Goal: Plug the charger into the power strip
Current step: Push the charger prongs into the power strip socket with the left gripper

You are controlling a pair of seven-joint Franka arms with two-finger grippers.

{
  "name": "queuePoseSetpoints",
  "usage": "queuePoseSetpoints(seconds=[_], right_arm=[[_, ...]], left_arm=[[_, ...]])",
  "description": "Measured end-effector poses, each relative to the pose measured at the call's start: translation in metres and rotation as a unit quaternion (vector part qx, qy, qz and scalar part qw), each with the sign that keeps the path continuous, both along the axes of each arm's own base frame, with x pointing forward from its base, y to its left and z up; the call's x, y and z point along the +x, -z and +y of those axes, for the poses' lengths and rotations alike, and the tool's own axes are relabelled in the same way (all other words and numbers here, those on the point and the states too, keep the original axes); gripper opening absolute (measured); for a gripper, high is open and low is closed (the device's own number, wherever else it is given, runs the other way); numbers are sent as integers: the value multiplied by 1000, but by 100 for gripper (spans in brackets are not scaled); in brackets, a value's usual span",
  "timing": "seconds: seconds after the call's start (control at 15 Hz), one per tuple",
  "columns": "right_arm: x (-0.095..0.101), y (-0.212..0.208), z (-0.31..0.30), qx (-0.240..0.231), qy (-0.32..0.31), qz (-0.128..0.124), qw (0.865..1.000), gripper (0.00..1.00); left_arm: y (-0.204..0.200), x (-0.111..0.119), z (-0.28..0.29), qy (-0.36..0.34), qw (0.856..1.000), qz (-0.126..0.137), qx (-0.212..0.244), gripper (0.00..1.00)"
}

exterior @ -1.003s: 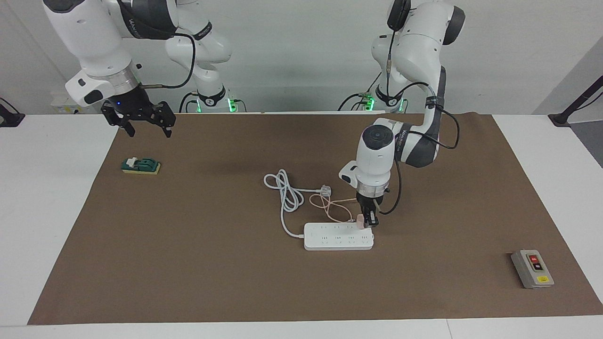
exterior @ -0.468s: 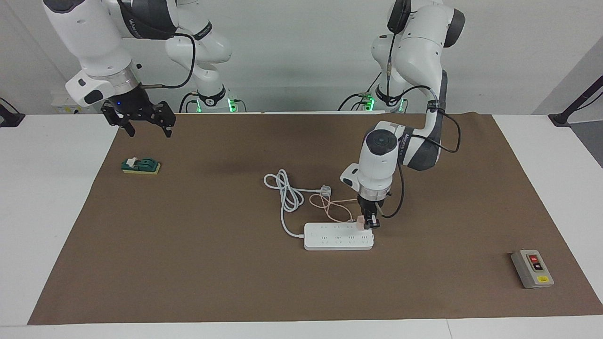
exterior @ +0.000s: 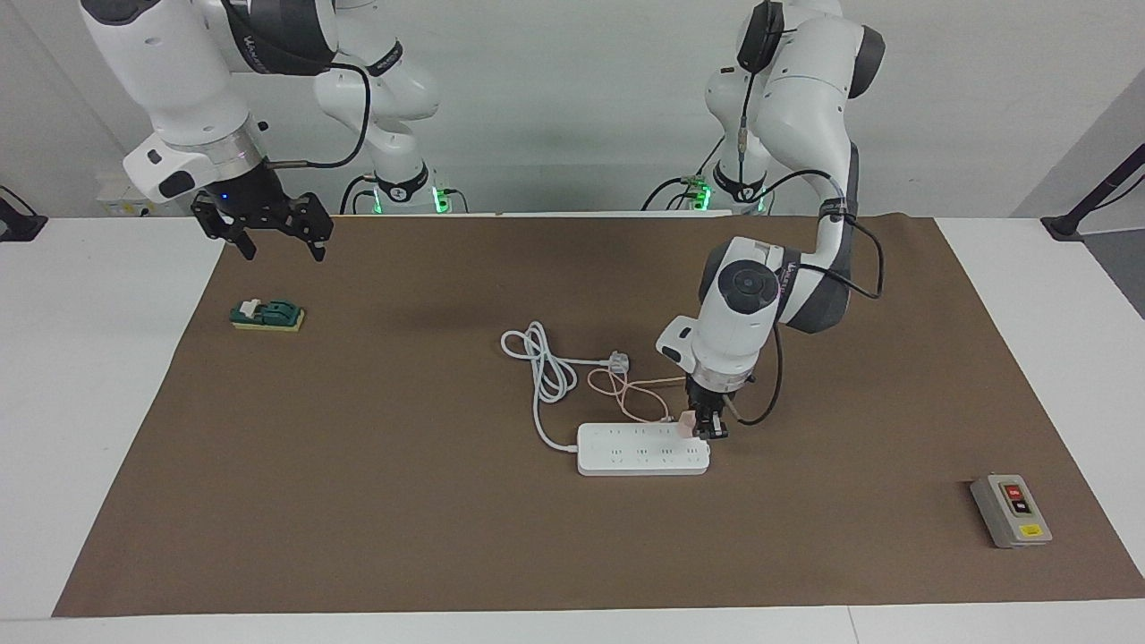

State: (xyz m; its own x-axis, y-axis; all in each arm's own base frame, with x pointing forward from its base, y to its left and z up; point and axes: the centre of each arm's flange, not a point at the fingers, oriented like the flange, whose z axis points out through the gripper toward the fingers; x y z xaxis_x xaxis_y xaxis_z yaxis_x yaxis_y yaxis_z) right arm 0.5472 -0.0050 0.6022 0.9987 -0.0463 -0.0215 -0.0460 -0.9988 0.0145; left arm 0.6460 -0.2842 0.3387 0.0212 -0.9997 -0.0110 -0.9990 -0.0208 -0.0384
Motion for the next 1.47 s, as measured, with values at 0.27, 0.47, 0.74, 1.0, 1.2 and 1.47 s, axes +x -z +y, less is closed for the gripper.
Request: queuePoseSetpoints(seconds=[0.27, 0.47, 0.74, 1.0, 1.2, 1.47], right_arm=[[0, 0, -1, 0, 1, 0, 1000, 100], [0, 0, -1, 0, 1, 0, 1000, 100], [0, 0, -1, 0, 1, 0, 1000, 100], [0, 0, -1, 0, 1, 1, 1000, 100], [0, 0, -1, 0, 1, 1, 1000, 100], [0, 0, -1, 0, 1, 1, 1000, 100]], left_arm=[[0, 4, -1, 3, 1000, 10, 3, 32], [0, 4, -2, 8, 1000, 9, 4, 32], [3, 3, -2, 36, 999, 8, 5, 32], [3, 3, -2, 51, 999, 7, 5, 32], [3, 3, -2, 51, 999, 6, 5, 32], [18, -1, -6, 54, 998, 12, 2, 46]])
